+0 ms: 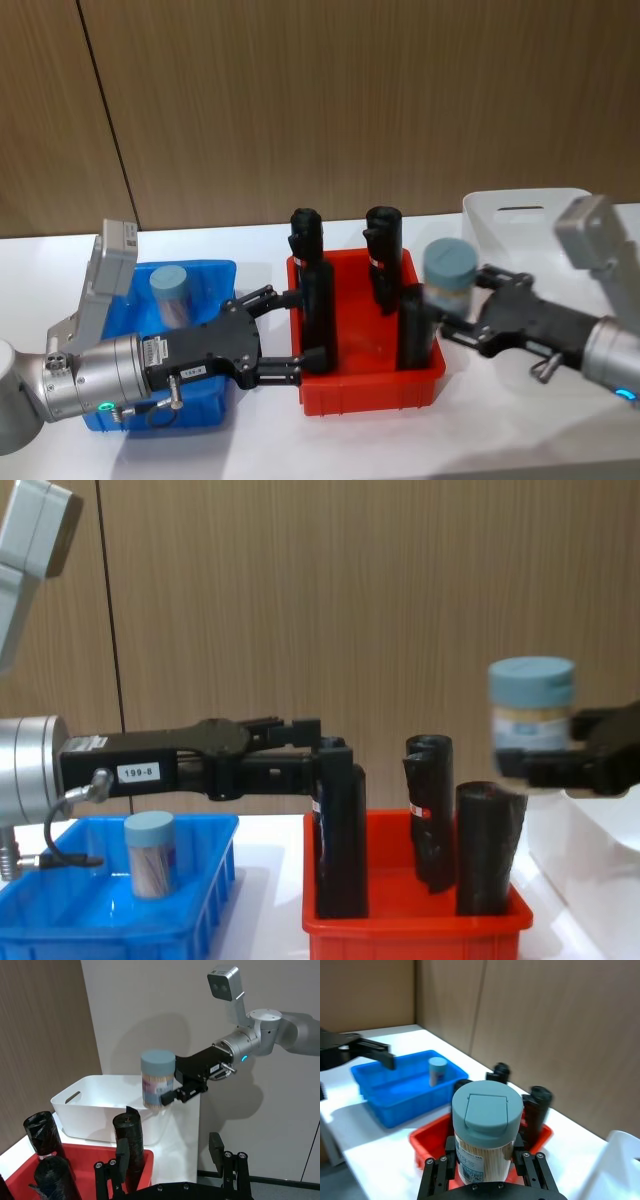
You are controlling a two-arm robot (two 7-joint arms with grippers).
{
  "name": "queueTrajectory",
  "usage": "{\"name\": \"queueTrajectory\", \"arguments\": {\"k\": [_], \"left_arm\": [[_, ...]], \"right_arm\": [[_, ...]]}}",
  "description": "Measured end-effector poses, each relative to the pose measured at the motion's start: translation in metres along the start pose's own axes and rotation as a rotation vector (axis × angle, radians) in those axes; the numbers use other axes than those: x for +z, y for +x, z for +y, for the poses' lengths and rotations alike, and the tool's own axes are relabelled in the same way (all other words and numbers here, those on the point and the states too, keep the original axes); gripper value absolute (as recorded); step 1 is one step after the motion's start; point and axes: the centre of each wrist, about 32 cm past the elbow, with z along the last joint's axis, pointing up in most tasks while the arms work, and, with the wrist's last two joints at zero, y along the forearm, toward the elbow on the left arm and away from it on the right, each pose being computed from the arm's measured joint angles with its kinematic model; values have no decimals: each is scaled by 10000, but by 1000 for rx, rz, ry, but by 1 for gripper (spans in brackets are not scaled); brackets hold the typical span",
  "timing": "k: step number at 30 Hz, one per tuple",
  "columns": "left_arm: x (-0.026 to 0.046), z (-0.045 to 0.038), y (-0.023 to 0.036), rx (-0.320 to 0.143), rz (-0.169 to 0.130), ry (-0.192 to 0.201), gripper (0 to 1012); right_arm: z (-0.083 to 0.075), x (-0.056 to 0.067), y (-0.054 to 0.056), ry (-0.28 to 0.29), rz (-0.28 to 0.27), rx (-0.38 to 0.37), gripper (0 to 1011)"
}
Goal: Pick the cotton swabs from the blue box and place them into the white box.
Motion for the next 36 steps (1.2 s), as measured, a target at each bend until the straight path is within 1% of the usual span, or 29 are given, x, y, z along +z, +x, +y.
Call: {"name": "queueTrajectory", "arguments": {"k": [5, 7, 8, 9, 11, 16, 22, 23, 24, 25, 28, 32, 36], "left_arm": [[0, 0, 0, 0, 0, 0, 1004], [0, 0, 0, 0, 0, 0, 1004], [0, 0, 0, 0, 0, 0, 1004], [0, 0, 0, 0, 0, 0, 1004], [0, 0, 0, 0, 0, 0, 1004], [0, 0, 0, 0, 0, 0, 1004], [0, 0, 0, 0, 0, 0, 1004], [0, 0, 0, 0, 0, 0, 1004], [0, 0, 0, 0, 0, 0, 1004], [0, 0, 0, 0, 0, 0, 1004], [0, 0, 0, 0, 0, 0, 1004], [0, 0, 0, 0, 0, 0, 1004], [0, 0, 0, 0, 0, 0, 1004]], "right_arm": [[-138, -17, 117, -2, 4, -75, 640], [-166, -23, 148, -5, 6, -95, 640], [-194, -35, 185, -9, 9, -117, 640], [-194, -35, 185, -9, 9, -117, 640], [-228, -64, 247, -18, 16, -162, 640], [-239, -116, 344, -37, 28, -228, 640], [-183, -221, 479, -68, 54, -308, 640], [-156, -258, 520, -78, 62, -327, 640], [-148, -270, 532, -81, 64, -335, 640], [-117, -314, 571, -92, 74, -353, 640], [-74, -372, 618, -106, 85, -377, 640], [10, -492, 703, -133, 109, -416, 640], [71, -576, 759, -150, 128, -438, 640]]}}
